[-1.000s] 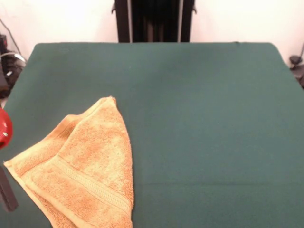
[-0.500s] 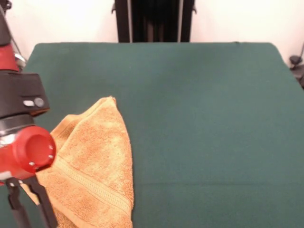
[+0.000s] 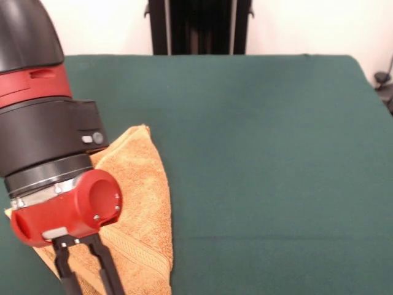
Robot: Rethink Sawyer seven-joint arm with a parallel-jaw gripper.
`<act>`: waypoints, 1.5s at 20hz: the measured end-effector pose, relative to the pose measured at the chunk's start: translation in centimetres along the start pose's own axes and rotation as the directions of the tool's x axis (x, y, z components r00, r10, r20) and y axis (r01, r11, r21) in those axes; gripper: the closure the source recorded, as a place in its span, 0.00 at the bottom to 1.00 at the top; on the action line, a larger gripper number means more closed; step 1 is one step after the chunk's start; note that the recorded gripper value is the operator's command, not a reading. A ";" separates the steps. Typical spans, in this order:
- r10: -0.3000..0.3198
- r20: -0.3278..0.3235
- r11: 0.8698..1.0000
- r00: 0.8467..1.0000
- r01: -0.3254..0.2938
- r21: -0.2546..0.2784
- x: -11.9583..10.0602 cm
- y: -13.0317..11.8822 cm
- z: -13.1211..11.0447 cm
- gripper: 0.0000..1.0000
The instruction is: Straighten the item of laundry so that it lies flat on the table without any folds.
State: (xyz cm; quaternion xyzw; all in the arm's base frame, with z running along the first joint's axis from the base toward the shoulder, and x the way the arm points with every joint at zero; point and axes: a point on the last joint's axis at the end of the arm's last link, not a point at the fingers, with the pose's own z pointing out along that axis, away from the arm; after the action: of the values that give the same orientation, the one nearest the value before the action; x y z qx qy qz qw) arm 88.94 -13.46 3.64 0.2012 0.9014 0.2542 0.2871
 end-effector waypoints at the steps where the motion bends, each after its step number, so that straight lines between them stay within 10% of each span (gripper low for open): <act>1: 0.005 -0.004 1.000 1.000 -0.005 -0.003 0.2 0.1 0.1 0.00; 16: 0.019 -0.021 1.000 1.000 -0.018 0.019 3.5 0.0 2.0 0.00; 30: 0.045 -0.182 0.999 0.982 -0.041 0.028 7.2 -3.9 5.9 0.00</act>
State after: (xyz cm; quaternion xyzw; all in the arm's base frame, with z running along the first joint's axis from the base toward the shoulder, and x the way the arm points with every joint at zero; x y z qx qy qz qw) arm 86.29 -10.89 -5.74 0.2001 0.9223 0.2669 0.1954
